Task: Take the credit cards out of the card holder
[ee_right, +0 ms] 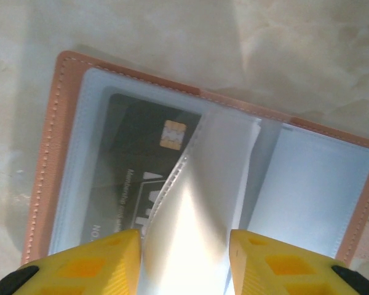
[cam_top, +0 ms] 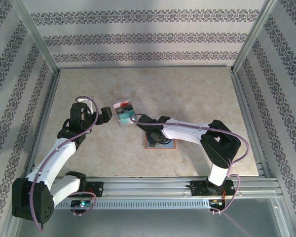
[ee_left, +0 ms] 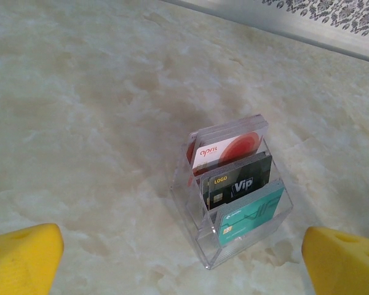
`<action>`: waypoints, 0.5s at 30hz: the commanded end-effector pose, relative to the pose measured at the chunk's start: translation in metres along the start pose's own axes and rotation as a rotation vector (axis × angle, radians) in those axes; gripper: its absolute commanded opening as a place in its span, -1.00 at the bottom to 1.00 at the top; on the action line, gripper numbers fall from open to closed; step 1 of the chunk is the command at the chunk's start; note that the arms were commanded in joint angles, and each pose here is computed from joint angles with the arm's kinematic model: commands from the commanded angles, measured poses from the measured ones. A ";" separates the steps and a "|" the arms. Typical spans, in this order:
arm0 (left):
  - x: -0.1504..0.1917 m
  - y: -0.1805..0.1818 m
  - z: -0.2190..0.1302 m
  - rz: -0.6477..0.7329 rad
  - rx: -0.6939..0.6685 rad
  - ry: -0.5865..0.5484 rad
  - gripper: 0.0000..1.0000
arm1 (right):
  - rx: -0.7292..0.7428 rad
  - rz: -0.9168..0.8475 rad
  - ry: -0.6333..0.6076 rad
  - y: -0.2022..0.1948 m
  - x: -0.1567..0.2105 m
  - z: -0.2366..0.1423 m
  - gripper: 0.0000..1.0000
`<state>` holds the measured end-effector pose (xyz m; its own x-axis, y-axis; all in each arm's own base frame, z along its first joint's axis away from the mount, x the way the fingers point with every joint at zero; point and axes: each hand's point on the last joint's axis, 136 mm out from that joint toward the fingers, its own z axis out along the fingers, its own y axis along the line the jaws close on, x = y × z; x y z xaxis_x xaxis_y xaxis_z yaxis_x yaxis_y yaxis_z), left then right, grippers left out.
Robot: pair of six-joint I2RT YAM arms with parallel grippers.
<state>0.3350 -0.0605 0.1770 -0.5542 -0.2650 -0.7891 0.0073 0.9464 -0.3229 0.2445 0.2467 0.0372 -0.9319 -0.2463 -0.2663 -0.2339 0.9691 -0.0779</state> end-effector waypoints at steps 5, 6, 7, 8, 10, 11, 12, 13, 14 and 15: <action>-0.015 -0.002 -0.010 0.012 -0.003 -0.029 0.99 | 0.057 0.053 -0.036 -0.030 0.005 -0.013 -0.18; -0.015 -0.002 -0.010 0.012 -0.002 -0.029 0.99 | 0.057 0.061 -0.035 -0.034 0.006 -0.013 -0.19; -0.015 -0.003 -0.010 0.012 0.000 -0.027 0.99 | 0.057 0.067 -0.032 -0.036 0.007 -0.012 -0.19; -0.015 -0.003 -0.011 0.011 0.003 -0.029 0.99 | 0.060 0.073 -0.030 -0.040 0.009 -0.011 -0.20; -0.015 -0.003 -0.011 0.010 0.000 -0.025 0.99 | 0.066 0.084 -0.023 -0.046 0.012 -0.010 -0.19; -0.015 -0.002 -0.012 0.010 -0.005 -0.022 0.99 | 0.070 0.090 -0.020 -0.050 0.014 -0.009 -0.20; -0.015 -0.002 -0.013 0.010 -0.009 -0.023 0.99 | 0.073 0.096 -0.019 -0.053 0.015 -0.009 -0.20; -0.015 -0.002 -0.013 0.010 -0.011 -0.018 0.99 | 0.076 0.101 -0.016 -0.056 0.016 -0.008 -0.20; -0.015 -0.002 -0.013 0.012 -0.009 -0.014 0.99 | 0.077 0.109 -0.015 -0.059 0.017 -0.007 -0.20; -0.014 -0.003 -0.014 0.014 -0.005 -0.007 0.99 | 0.076 0.116 -0.014 -0.061 0.018 -0.007 -0.20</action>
<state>0.3327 -0.0601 0.1829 -0.5578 -0.2612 -0.7878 0.0078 0.9475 -0.3196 0.2410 0.1964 0.0415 -0.9467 -0.1568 -0.2813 -0.1341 0.9861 -0.0980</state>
